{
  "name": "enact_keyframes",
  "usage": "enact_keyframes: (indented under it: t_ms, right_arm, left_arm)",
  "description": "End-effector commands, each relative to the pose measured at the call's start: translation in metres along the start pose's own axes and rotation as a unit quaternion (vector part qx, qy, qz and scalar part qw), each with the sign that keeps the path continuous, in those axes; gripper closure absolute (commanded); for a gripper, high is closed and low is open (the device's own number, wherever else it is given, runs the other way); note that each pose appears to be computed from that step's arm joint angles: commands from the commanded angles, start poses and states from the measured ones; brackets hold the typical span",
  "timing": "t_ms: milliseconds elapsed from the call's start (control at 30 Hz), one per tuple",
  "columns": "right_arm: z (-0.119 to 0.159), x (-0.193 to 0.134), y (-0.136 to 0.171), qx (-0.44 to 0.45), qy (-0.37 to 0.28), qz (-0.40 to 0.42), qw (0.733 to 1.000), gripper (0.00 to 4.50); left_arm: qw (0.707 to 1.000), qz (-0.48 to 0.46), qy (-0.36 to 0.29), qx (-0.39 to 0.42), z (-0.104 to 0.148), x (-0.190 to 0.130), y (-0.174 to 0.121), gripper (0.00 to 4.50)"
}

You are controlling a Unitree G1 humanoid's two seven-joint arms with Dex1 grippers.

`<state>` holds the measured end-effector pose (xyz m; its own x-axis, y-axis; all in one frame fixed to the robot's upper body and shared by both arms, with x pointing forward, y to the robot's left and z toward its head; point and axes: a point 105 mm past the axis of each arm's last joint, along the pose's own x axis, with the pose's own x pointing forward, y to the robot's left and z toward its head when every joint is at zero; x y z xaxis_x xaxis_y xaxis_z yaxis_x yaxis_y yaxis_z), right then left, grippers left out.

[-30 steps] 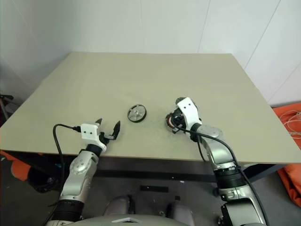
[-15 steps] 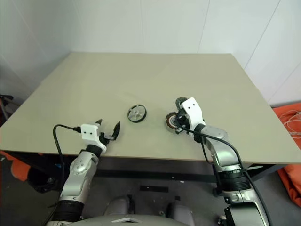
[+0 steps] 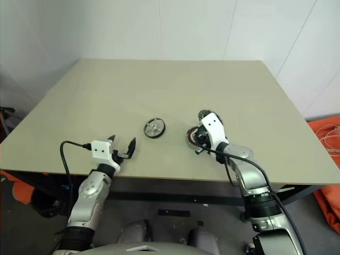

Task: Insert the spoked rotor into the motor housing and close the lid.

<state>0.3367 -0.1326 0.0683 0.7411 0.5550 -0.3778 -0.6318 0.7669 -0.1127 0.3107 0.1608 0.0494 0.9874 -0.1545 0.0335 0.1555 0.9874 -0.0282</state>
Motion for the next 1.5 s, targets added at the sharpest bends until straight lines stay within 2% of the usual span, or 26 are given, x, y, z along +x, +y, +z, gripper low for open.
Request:
enact_keyframes:
  t_ms: [33, 1500]
  right_arm:
    - [0.011, 0.001, 0.0, -0.007, -0.016, 0.004, 1.0, 4.49]
    - [0.014, 0.003, -0.015, -0.015, -0.018, -0.03, 0.999, 4.49]
  left_arm:
    - [1.0, 0.0, -0.028, 0.005, 0.015, 0.002, -0.001, 0.0]
    - [1.0, -0.001, -0.027, 0.004, 0.013, 0.002, 0.0, 0.0]
